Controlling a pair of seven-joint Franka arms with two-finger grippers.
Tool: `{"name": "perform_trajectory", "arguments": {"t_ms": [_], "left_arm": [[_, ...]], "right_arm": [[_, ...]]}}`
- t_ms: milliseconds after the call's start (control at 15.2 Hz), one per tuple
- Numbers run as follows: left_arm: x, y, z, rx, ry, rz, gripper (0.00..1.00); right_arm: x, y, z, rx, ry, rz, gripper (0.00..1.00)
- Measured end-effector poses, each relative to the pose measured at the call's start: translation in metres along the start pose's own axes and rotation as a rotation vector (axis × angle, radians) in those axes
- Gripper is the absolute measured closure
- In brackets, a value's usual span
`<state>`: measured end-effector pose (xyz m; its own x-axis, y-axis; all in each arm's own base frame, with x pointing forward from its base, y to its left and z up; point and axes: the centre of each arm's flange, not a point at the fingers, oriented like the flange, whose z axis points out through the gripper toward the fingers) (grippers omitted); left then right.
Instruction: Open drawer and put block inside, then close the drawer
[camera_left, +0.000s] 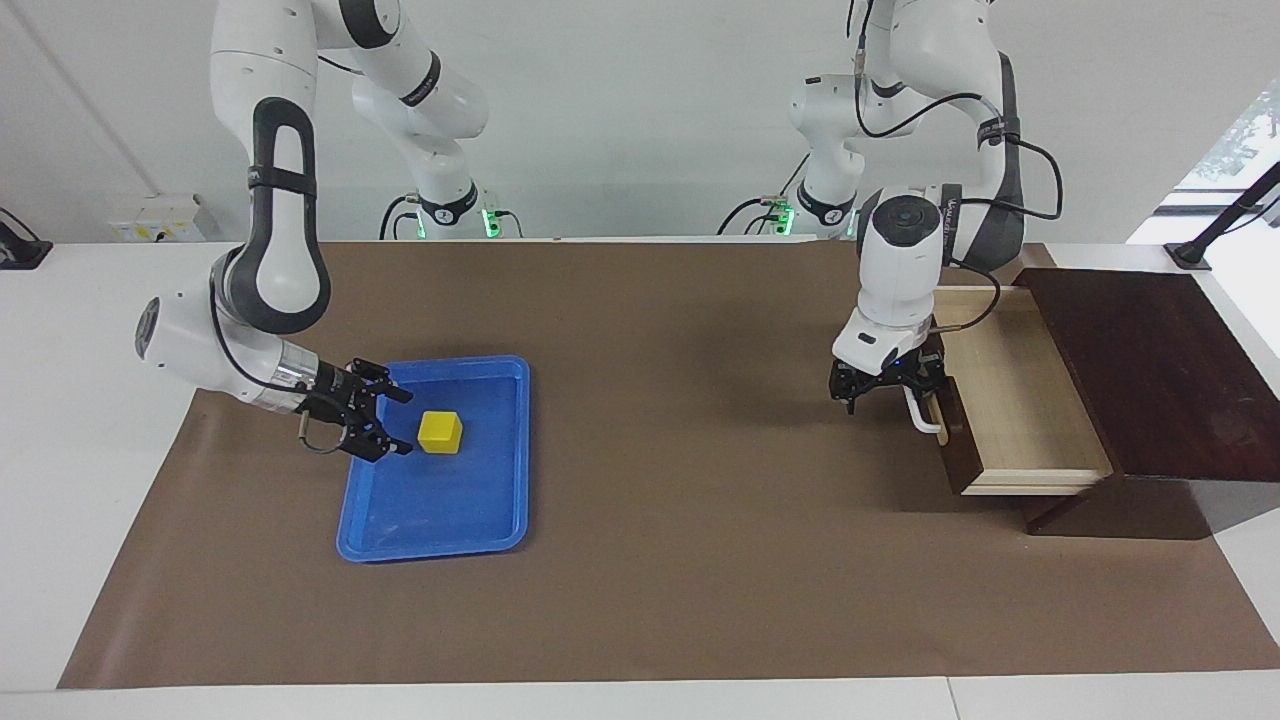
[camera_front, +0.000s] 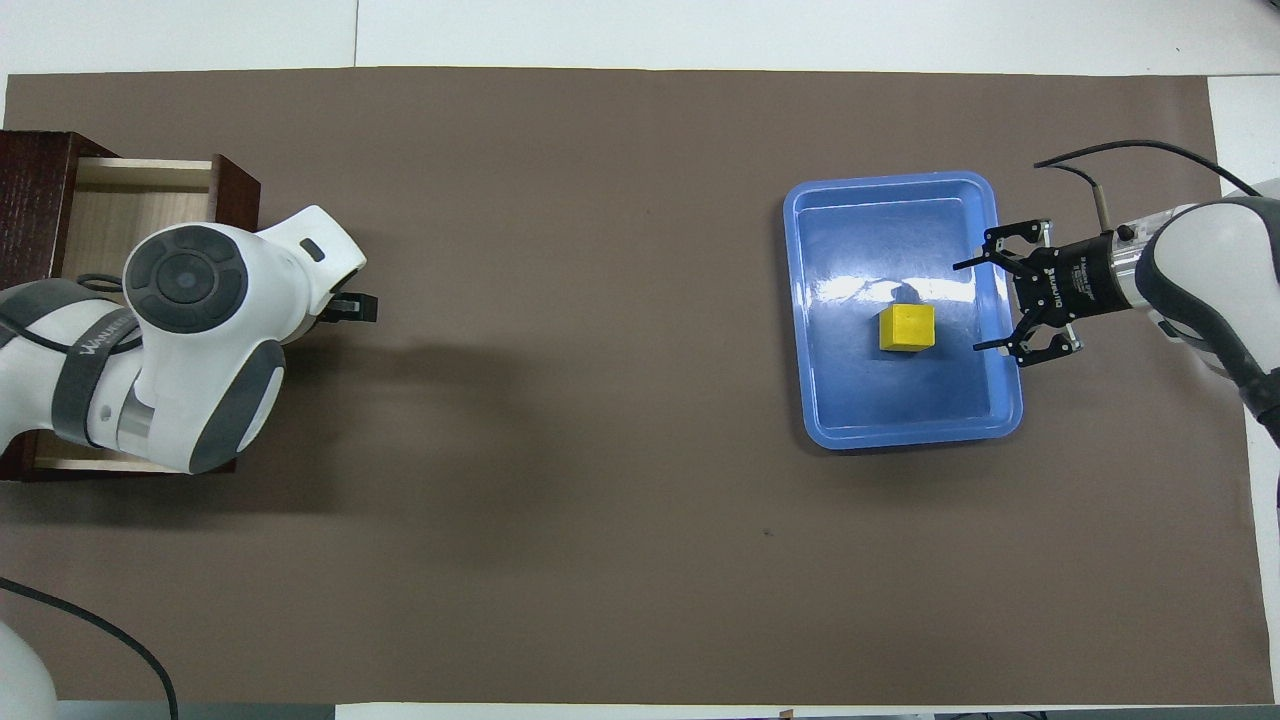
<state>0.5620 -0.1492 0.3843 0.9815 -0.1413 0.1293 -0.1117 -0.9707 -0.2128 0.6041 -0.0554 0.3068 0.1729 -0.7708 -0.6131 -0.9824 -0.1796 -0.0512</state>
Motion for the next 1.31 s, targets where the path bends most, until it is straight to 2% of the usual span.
{"name": "perform_trajectory", "arguments": {"t_ms": [197, 394, 591, 722, 919, 1182, 1313], "left_arm": [[0.010, -0.007, -0.027, -0.020, -0.077, -0.062, 0.00], [0.029, -0.018, -0.097, -0.081, -0.150, -0.165, 0.00], [0.029, -0.002, -0.172, -0.144, -0.174, -0.360, 0.00], [0.018, 0.025, -0.202, -0.154, -0.172, -0.493, 0.00], [0.007, 0.056, -0.203, -0.141, -0.191, -0.699, 0.00], [0.008, 0.051, -0.171, -0.166, -0.226, -0.973, 0.00], [0.008, 0.051, -0.162, -0.156, -0.244, -1.113, 0.00]], "right_arm": [[0.005, 0.002, 0.009, -0.016, -0.019, 0.012, 0.00], [0.006, 0.007, 0.019, -0.020, -0.048, 0.027, 0.00], [0.007, 0.011, 0.027, -0.023, -0.059, 0.021, 0.00], [0.011, 0.015, 0.032, -0.019, -0.050, 0.004, 0.00], [0.016, 0.021, 0.039, -0.015, -0.040, -0.010, 0.00], [0.015, 0.020, 0.039, 0.005, -0.057, 0.002, 0.00], [0.014, 0.019, 0.038, 0.011, -0.063, 0.005, 0.18]]}}
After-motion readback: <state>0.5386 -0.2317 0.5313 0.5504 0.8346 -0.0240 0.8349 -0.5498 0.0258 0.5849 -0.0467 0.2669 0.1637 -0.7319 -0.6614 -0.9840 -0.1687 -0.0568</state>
